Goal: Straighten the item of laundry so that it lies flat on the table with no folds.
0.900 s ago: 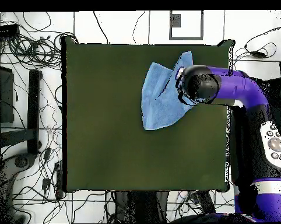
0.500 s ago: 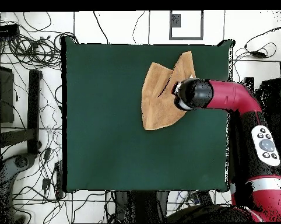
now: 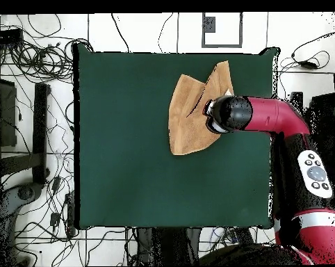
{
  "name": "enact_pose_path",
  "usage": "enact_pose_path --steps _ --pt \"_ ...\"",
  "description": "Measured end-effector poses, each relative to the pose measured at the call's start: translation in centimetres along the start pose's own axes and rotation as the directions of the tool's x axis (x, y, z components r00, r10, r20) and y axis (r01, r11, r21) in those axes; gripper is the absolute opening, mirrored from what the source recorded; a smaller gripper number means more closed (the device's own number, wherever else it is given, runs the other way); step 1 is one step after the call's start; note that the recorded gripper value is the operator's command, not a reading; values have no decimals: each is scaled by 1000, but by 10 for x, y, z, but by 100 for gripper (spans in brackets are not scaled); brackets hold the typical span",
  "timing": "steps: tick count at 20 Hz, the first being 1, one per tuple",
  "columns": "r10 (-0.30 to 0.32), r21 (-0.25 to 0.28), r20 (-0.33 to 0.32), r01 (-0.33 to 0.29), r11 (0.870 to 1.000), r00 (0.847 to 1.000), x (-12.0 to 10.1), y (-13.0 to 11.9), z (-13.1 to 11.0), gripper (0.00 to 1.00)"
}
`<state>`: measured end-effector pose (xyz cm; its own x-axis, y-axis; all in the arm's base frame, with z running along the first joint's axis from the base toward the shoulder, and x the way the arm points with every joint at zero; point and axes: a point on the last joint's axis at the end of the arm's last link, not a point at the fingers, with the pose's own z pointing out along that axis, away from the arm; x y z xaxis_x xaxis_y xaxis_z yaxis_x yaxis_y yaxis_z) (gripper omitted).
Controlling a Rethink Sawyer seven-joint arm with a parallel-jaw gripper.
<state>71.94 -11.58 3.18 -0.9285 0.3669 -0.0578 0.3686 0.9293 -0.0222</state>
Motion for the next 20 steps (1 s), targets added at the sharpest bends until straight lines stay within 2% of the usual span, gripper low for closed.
enact_pose_path --steps 20 --pt "10 -7 -21 -10 1000 1000 6 -3 5 100"
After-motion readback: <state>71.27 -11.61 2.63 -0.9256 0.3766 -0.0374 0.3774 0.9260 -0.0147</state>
